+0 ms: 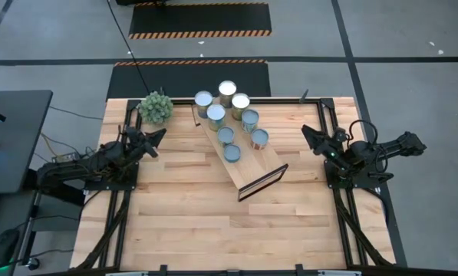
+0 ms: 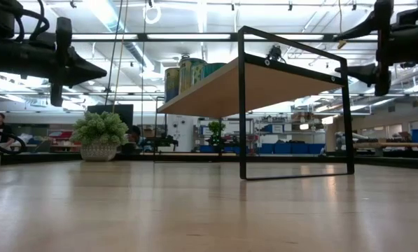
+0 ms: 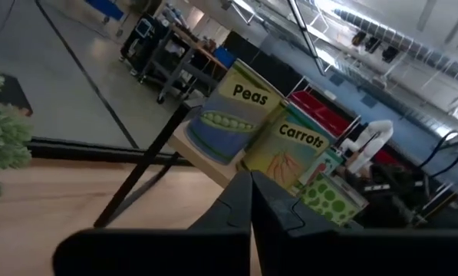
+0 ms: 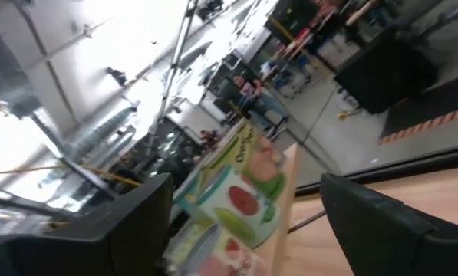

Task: Pick and place cans onto a shelf
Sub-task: Return to Home Position

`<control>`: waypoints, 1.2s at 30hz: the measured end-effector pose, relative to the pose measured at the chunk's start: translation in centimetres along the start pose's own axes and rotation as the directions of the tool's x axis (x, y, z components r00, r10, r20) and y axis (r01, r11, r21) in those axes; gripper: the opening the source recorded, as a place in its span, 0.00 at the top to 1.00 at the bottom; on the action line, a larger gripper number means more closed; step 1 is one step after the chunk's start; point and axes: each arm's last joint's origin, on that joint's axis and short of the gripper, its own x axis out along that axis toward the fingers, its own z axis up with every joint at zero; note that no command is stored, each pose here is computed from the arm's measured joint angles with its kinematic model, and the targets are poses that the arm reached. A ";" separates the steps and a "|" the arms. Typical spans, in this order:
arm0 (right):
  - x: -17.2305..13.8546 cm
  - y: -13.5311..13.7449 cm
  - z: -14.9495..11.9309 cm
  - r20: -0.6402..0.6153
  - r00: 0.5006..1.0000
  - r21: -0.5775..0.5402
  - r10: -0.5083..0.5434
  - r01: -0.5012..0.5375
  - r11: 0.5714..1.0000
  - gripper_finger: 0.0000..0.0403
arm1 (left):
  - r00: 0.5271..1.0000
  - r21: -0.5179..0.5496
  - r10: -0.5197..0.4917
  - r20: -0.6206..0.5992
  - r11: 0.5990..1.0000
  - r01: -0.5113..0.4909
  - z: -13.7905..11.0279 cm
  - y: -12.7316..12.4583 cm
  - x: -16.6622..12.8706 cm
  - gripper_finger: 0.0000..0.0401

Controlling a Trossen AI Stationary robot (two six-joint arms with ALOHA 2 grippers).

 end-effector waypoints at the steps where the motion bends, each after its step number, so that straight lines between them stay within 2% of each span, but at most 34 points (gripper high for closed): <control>1: 0.0 0.0 0.0 0.007 1.000 -0.009 -0.013 0.013 1.000 0.16 | 1.000 0.018 0.001 0.000 1.000 -0.001 0.0 0.0 0.0 0.98; 4: 0.0 -0.1 0.0 0.018 0.999 -0.082 -0.039 0.040 0.996 0.18 | 1.000 0.077 0.002 0.000 0.997 -0.002 0.0 0.0 0.0 0.97; 6: 0.0 -0.2 -0.1 0.013 0.999 -0.169 -0.040 0.042 0.985 0.18 | 1.000 0.126 0.002 -0.001 0.992 -0.002 0.0 0.0 0.0 0.97; 9: 0.0 -0.3 -0.4 -0.005 0.999 -0.375 -0.052 0.046 0.926 0.17 | 1.000 0.168 -0.004 -0.003 0.986 0.005 0.0 0.0 0.0 0.97; 12: 0.0 -0.3 -0.4 -0.005 0.999 -0.468 -0.052 0.043 0.883 0.17 | 1.000 0.161 -0.012 0.003 0.987 0.011 0.1 -0.1 0.0 0.97; 14: 0.0 -0.3 -0.4 -0.004 0.999 -0.486 -0.051 0.043 0.873 0.17 | 1.000 0.157 -0.016 0.008 0.987 0.015 0.1 -0.1 0.0 0.97; 36: 0.0 -0.3 -0.4 -0.003 0.999 -0.486 -0.049 0.041 0.873 0.17 | 1.000 0.154 -0.021 0.013 0.988 0.019 0.1 -0.1 0.0 0.96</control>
